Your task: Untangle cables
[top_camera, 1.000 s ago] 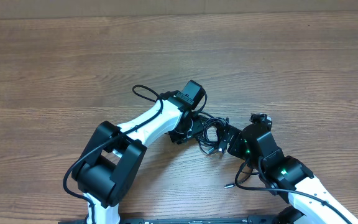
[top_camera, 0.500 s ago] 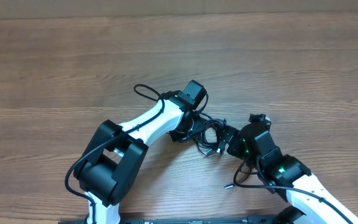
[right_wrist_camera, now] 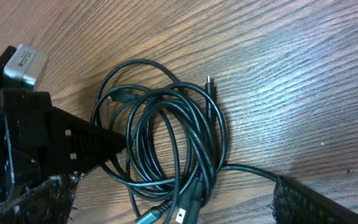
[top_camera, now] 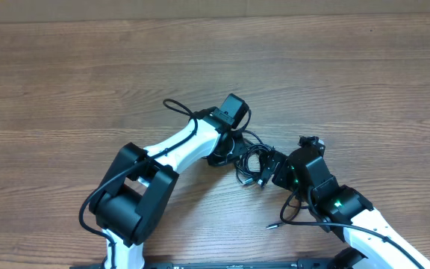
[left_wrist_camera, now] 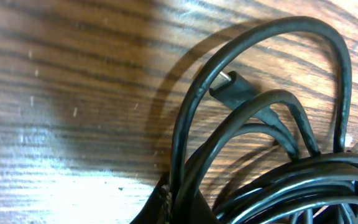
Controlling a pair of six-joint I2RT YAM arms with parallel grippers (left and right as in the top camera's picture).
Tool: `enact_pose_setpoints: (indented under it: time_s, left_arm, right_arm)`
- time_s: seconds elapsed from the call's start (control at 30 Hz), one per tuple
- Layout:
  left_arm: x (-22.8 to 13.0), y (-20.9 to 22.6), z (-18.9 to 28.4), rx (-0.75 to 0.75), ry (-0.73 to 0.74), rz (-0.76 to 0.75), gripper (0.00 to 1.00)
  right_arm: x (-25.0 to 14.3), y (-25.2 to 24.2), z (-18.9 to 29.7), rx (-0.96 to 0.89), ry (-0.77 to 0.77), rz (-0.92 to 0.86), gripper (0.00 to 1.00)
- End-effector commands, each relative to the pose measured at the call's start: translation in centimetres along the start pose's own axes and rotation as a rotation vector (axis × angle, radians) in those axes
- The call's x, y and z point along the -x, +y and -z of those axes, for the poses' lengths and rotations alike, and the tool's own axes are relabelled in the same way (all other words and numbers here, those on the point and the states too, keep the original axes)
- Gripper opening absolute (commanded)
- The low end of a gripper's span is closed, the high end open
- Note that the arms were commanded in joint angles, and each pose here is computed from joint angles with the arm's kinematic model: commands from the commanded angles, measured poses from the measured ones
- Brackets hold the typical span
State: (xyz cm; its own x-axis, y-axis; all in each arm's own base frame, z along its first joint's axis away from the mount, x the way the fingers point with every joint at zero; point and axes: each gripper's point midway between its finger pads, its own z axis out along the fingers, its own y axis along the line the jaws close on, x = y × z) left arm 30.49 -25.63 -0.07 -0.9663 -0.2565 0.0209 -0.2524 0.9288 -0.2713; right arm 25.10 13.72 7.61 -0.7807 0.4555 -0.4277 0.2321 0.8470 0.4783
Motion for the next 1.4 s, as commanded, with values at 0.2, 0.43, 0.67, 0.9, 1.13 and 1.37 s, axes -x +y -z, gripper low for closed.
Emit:
enact_pose_setpoints:
  time_s: [0.2, 0.43, 0.67, 0.9, 1.13, 1.37]
  left_arm:
    - [5.6, 2.7, 5.4, 0.052, -0.076, -0.220, 0.04]
    - [4.5, -1.8, 15.1, -0.215, -0.175, -0.550, 0.04]
    - [1.7, -2.7, 21.6, -0.312, -0.268, -0.668, 0.04]
    - [0.0, -2.0, 23.4, -0.321, -0.264, -0.690, 0.04]
    - [-4.7, -5.3, 25.2, -0.631, -0.139, -0.877, 0.04]
    - [-7.9, -7.1, 27.8, -0.872, -0.081, -0.996, 0.04]
  right_arm:
    - [-2.2, 2.4, 0.3, 0.132, 0.136, -0.005, 1.00]
    - [-2.6, 5.8, 1.1, 0.299, 0.188, 0.007, 1.00]
    - [-2.5, 6.4, 1.3, 0.331, 0.190, 0.011, 1.00]
    - [-2.2, 8.6, 2.1, 0.437, 0.203, -0.018, 1.00]
    - [0.2, 8.1, 1.5, 0.381, 0.088, -0.122, 1.00]
    - [2.1, 6.4, 0.9, 0.288, -0.031, -0.152, 1.00]
